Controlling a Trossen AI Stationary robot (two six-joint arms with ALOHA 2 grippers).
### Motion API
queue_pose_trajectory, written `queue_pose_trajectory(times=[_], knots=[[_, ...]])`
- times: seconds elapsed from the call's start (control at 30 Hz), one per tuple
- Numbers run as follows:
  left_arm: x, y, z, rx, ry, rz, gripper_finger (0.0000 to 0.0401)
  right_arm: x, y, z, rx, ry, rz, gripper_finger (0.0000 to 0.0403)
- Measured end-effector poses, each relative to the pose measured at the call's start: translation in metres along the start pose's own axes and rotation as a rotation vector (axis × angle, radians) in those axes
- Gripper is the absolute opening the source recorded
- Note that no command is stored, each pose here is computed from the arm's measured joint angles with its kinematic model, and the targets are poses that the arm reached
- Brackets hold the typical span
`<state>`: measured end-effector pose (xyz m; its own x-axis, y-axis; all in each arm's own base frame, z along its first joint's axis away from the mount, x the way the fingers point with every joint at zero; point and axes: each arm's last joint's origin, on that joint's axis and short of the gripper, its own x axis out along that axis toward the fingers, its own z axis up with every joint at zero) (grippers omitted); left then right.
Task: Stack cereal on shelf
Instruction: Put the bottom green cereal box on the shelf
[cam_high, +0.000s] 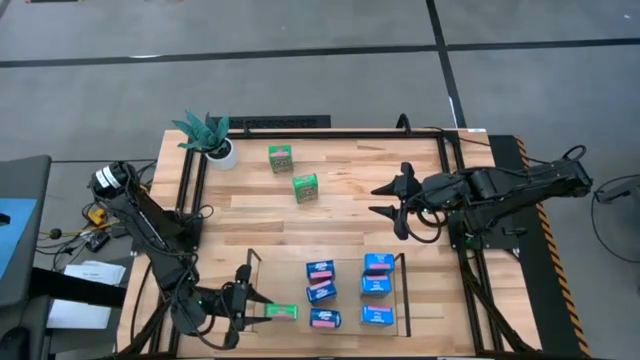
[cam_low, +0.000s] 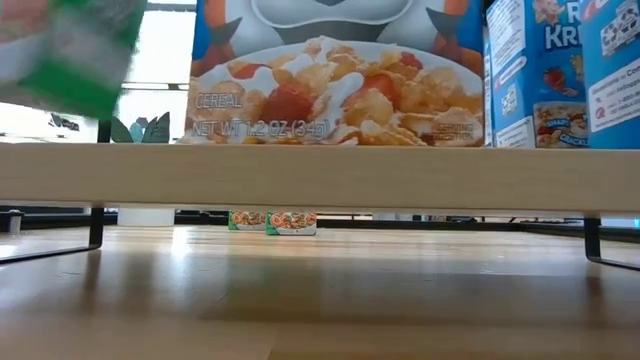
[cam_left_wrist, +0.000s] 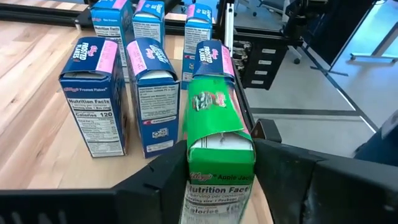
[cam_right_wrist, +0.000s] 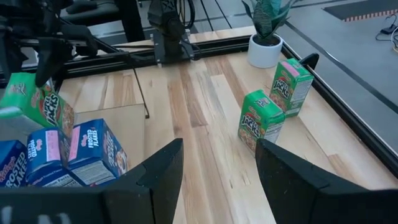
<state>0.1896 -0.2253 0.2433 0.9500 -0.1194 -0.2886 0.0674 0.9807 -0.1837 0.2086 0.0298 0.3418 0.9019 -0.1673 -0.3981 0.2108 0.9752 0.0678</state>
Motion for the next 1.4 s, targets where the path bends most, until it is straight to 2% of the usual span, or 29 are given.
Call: queue_pose_trajectory(times=[0.3, 0.6, 0.83, 0.97, 1.03, 1.1, 1.27, 1.3, 1.4], knots=[[0.002, 0.002, 0.001, -0.004, 0.000, 0.006, 0.0212, 0.000, 0.000, 0.000, -0.001, 0.000, 0.001, 0.0223], [0.003, 0.003, 0.005, -0.019, -0.015, 0.021, 0.0215, 0.000, 0.000, 0.000, -0.002, -0.001, 0.002, 0.0224], [-0.006, -0.004, 0.040, -0.053, -0.104, 0.037, 0.0215, 0.000, 0.000, 0.001, -0.012, -0.006, 0.003, 0.0224], [-0.022, -0.009, 0.065, -0.112, -0.056, -0.024, 0.0211, 0.000, 0.000, 0.001, -0.012, -0.010, 0.004, 0.0224], [-0.034, -0.012, 0.076, -0.165, 0.017, -0.037, 0.0193, 0.000, 0.000, 0.001, -0.012, -0.010, 0.004, 0.0224], [-0.048, -0.015, 0.081, -0.180, 0.113, -0.015, 0.0159, 0.000, 0.000, 0.001, -0.012, -0.009, 0.004, 0.0224], [-0.088, -0.016, 0.098, -0.237, 0.310, 0.041, 0.0031, 0.000, 0.000, 0.001, -0.010, -0.010, 0.004, 0.0224], [-0.096, -0.016, 0.100, -0.253, 0.335, 0.043, 0.0016, 0.000, 0.000, 0.001, -0.006, -0.010, 0.005, 0.0224], [-0.110, -0.015, 0.094, -0.298, 0.386, 0.083, 0.0009, 0.000, 0.000, 0.001, 0.010, -0.009, 0.005, 0.0224]])
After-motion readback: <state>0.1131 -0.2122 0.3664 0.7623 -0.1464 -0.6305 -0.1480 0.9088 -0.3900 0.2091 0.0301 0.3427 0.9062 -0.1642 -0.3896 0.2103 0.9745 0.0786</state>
